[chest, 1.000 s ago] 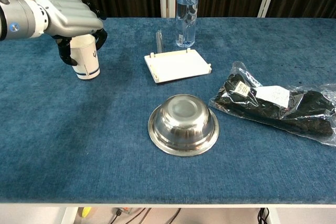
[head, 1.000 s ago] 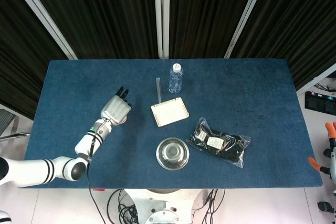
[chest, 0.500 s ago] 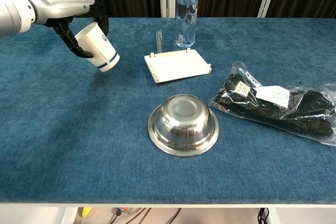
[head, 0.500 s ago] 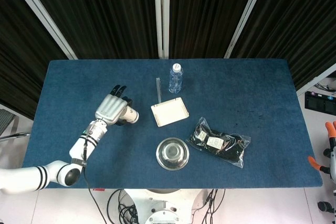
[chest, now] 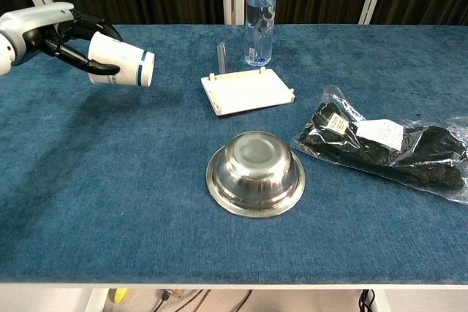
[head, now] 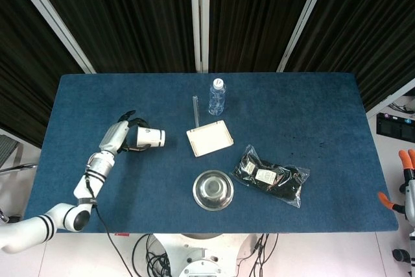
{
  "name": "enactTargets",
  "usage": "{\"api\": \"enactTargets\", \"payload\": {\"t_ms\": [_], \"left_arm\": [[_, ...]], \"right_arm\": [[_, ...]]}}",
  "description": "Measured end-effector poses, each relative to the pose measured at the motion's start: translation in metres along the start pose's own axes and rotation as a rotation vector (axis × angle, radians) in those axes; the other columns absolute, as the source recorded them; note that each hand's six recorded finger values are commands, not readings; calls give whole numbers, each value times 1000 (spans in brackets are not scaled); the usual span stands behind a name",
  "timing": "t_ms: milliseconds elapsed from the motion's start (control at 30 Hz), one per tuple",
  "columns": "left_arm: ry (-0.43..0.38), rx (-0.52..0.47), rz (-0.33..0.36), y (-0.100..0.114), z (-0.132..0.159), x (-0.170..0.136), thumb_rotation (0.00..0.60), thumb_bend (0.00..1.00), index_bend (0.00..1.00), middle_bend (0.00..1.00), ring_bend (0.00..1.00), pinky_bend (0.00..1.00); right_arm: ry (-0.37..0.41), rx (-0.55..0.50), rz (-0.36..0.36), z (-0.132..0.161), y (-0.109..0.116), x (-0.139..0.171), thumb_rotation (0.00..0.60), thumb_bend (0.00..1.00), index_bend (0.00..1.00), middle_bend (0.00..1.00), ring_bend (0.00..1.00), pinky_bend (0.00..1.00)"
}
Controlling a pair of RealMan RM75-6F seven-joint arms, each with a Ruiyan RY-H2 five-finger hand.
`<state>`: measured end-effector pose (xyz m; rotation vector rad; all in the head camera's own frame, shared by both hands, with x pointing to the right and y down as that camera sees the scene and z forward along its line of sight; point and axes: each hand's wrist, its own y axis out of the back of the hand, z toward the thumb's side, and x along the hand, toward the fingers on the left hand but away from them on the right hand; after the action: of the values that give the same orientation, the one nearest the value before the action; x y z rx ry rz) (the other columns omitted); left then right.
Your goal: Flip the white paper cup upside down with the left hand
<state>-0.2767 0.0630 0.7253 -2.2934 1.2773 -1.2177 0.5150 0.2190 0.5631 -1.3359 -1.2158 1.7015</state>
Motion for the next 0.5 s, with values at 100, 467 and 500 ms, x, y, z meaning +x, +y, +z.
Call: {"api": "enactTargets", "payload": {"t_ms": [100,467,500], "left_arm": [[-1,-51,3,-7,-13,1,600,240,398,390,25,0],[5,-57,-11,-25,-33,1,600,241,383,349,3,0],[5,-55,-16,-26,-33,1,600,241,376,330,0,0]], "right_arm": [[-1,-1,0,-1,0,0,600,102,0,0,0,0],[4,-19,10,-3,-1,-1,600,98,0,0,0,0],[5,-21,11,-3,-1,-1,600,99,0,0,0,0]]}}
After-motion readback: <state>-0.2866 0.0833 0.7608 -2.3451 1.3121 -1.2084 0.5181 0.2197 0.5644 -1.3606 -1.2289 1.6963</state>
